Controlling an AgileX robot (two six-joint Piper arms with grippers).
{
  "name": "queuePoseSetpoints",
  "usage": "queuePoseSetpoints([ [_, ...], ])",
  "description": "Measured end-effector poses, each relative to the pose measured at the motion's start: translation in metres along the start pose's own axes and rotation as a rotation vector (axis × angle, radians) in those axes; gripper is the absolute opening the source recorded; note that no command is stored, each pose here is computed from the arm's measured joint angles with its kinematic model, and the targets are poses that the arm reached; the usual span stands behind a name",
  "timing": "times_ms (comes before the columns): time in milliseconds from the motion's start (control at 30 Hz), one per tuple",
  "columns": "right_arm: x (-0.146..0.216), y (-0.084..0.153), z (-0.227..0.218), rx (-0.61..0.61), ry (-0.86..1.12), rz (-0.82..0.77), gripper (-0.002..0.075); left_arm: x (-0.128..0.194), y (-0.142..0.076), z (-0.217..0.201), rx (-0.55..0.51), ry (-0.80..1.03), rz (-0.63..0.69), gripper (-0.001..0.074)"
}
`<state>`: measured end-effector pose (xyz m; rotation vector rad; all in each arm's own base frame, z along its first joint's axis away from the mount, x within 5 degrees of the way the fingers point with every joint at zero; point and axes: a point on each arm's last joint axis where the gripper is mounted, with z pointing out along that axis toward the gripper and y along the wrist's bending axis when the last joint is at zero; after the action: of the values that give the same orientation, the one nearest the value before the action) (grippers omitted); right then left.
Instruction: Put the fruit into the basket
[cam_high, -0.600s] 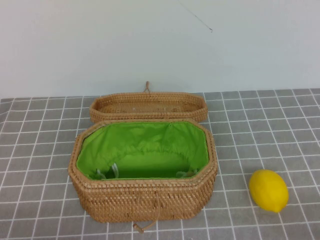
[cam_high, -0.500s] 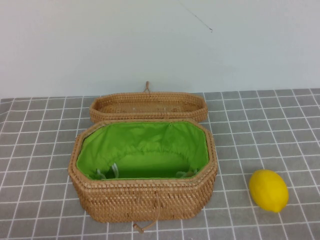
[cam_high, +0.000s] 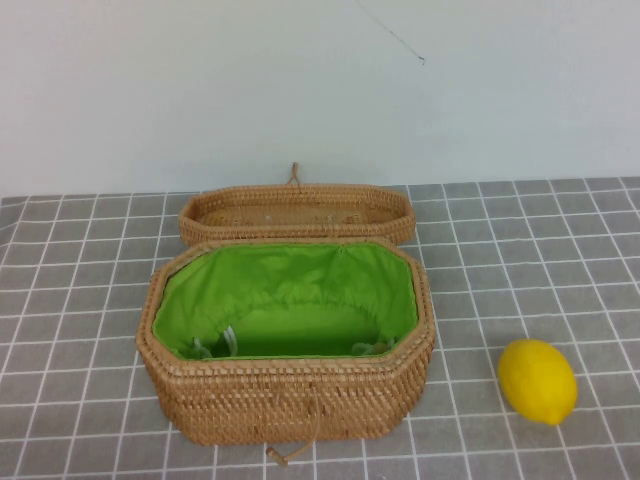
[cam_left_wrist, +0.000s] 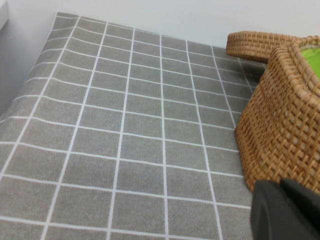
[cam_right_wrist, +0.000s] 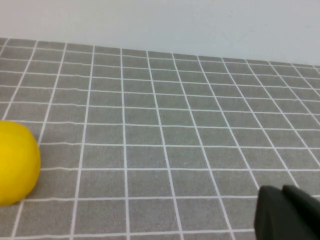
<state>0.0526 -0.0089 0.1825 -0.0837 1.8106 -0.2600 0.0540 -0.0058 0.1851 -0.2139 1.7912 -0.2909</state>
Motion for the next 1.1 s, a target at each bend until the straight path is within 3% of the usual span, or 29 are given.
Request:
queuePoseSetpoints([
  [467, -0.009, -0.001, 0.0, 0.006, -0.104, 0.017, 0.0, 0.001, -0.002, 0.0, 0.041, 0.014, 0.01, -0.0002],
  [800, -0.04, -0.006, -0.009, -0.031, -0.464, 0.432, 0.0, 0.001, -0.002, 0.0, 0.041, 0.012, 0.012, -0.0003],
  [967, -0.055, -0.012, -0.019, -0.041, -0.661, 0.529, 0.0, 0.001, -0.002, 0.0, 0.041, 0.012, 0.014, -0.0003],
  [1100, -0.07, -0.012, -0.027, -0.079, -0.706, 0.527, 0.0, 0.001, -0.002, 0.0, 0.041, 0.011, 0.014, -0.0002],
])
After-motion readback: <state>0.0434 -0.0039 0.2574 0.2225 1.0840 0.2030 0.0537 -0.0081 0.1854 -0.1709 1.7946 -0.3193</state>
